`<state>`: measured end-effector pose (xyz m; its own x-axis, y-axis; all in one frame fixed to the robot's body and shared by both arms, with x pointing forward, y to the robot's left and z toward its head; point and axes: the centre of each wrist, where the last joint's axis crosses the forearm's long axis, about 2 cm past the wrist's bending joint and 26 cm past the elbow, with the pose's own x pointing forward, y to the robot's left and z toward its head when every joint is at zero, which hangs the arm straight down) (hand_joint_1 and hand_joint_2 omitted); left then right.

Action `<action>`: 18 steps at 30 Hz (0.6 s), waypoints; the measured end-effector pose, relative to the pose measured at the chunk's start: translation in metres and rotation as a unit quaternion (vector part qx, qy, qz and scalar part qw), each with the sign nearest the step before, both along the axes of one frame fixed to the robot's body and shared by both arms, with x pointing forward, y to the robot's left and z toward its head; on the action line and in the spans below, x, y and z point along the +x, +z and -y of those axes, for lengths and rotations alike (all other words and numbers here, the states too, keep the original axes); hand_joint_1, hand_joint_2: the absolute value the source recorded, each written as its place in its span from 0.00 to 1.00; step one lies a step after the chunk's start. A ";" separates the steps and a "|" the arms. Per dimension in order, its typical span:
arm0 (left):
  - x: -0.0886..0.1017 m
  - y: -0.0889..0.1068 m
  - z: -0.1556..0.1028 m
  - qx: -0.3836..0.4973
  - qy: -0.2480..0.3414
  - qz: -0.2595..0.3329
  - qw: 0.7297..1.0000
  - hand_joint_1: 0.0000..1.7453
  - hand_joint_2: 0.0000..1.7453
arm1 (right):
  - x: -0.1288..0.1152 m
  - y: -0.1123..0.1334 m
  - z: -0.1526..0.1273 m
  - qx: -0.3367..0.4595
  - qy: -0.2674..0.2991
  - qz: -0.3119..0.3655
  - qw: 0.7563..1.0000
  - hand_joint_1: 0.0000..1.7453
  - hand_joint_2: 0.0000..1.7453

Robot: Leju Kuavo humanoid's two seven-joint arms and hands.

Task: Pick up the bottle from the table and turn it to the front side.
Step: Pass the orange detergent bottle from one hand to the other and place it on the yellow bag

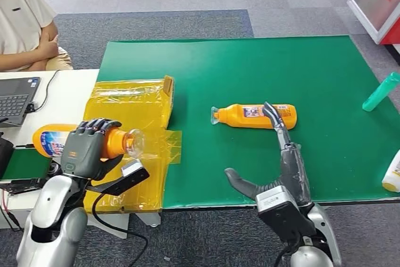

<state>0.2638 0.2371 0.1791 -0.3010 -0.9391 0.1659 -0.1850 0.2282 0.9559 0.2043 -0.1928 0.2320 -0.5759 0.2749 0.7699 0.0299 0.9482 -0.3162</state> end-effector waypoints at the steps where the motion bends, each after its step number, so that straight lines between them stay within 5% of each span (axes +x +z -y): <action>1: 0.003 -0.004 -0.001 0.009 0.002 -0.010 1.000 1.00 1.00 | -0.001 0.003 0.001 0.002 0.000 0.008 1.000 0.00 1.00; 18: 0.033 -0.036 0.015 0.035 0.032 -0.111 0.993 1.00 1.00 | -0.017 0.028 0.014 0.017 -0.004 0.072 0.997 0.00 1.00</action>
<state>0.2963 0.2222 0.1433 -0.2036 -0.9666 0.1557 0.0191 0.1551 0.9877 0.1876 -0.2068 0.2596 -0.6784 0.2552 0.6889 0.0809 0.9580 -0.2753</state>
